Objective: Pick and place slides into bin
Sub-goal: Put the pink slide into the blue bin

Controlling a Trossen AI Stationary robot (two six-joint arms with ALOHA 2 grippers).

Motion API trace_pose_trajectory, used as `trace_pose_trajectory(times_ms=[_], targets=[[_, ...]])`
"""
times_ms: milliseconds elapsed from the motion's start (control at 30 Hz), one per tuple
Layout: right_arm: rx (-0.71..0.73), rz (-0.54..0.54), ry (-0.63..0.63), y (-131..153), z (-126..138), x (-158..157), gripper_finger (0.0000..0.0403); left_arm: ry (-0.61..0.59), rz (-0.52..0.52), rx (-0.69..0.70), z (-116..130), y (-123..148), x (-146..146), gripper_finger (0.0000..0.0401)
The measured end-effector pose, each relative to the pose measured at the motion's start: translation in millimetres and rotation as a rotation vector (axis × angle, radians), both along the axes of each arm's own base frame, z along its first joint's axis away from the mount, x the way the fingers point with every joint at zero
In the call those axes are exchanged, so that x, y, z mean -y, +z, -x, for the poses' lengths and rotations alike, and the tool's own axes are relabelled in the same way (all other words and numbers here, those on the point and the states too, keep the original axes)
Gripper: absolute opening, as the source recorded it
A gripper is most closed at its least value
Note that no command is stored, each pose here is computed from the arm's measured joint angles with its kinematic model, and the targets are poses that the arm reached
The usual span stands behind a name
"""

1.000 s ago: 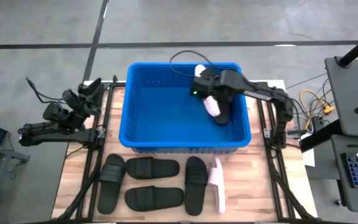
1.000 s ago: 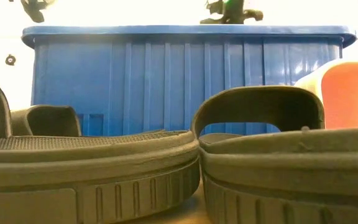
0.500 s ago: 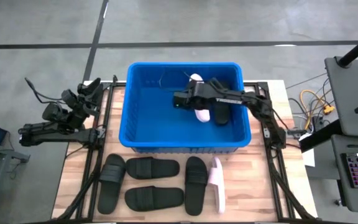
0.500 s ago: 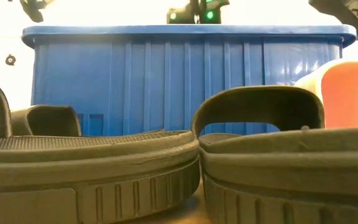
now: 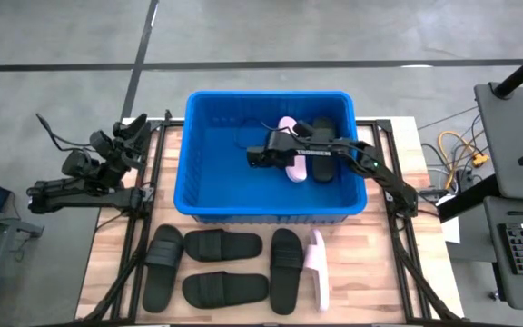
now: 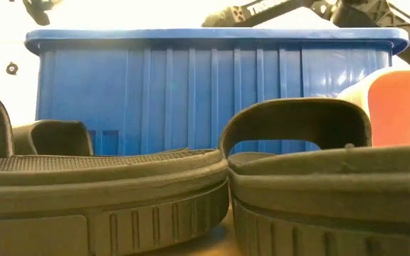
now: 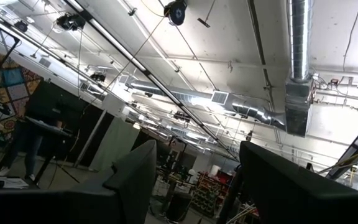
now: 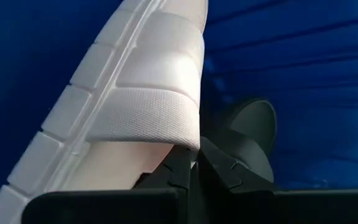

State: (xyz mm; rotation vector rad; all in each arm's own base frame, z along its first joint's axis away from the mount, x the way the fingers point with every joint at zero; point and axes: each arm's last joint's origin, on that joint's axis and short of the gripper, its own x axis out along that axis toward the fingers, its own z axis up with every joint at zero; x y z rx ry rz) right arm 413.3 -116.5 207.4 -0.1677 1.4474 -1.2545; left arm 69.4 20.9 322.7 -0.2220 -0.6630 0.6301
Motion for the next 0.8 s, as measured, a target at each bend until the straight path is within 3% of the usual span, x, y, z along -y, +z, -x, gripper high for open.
trace_pose_trajectory(times_ms=[233, 633, 800], targets=[[-0.137, -0.032, 0.093, -8, -1, 5, 0.0011, 0.000, 0.000, 0.002, 0, 0, 0, 0.0217], [-0.201, -0.066, 0.100, -8, 6, 25, 0.0011, -0.005, -0.003, -0.005, 0, 0, 0, 0.0217], [-0.157, -0.183, 0.036, -11, 12, 39, 0.0012, -0.007, -0.004, -0.014, -1, -1, 0, 0.0217]])
